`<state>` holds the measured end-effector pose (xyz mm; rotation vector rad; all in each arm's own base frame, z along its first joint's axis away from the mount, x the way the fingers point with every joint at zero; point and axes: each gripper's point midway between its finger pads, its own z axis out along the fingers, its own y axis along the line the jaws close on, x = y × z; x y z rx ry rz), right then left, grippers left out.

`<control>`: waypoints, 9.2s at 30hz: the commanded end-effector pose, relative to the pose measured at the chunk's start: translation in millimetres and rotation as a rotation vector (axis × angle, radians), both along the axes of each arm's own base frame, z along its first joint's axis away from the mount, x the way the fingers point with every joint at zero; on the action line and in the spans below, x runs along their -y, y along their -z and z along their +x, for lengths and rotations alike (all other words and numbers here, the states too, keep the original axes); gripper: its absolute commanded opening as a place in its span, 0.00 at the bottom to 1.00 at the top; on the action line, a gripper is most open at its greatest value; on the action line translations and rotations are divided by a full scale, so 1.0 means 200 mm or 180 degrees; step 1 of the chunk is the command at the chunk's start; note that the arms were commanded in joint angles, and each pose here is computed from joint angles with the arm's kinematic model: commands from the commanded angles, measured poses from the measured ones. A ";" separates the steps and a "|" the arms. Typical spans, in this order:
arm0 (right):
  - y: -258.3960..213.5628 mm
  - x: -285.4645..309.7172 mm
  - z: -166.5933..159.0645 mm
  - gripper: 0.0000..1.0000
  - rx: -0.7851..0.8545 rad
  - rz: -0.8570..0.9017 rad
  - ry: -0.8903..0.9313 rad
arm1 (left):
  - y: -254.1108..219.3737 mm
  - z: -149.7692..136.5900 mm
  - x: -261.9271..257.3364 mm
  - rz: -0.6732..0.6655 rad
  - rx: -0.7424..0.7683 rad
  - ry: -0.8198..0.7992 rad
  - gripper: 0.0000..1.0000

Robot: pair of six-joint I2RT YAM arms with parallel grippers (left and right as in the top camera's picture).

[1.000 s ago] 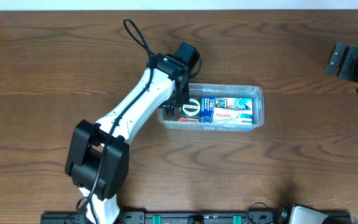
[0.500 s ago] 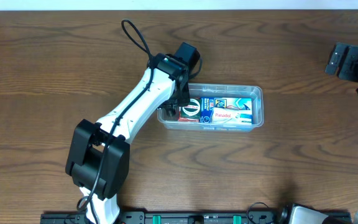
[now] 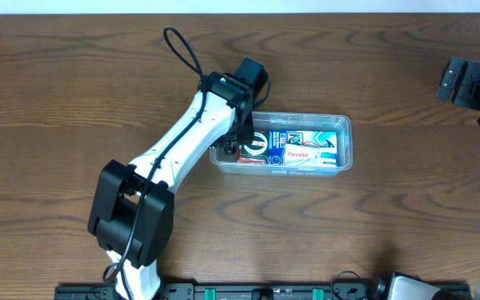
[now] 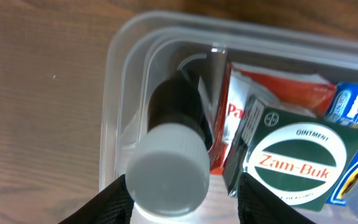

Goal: Pack container

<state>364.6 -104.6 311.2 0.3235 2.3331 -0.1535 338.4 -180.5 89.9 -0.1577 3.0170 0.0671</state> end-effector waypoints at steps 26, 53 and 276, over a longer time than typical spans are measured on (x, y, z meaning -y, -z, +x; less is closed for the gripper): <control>0.00 0.01 0.00 0.99 0.0005 0.0031 0.0066 | -1.00 -0.23 -0.16 -0.0540 0.1395 0.0536 0.98; 0.00 0.01 0.00 0.99 0.0005 0.0032 0.0065 | -0.85 -0.30 -0.93 -0.0537 0.3394 -0.1082 0.98; 0.77 -0.55 -0.59 0.99 0.2212 -0.0482 -0.1033 | -0.21 -0.51 -0.95 -0.0313 0.3899 -0.0491 0.98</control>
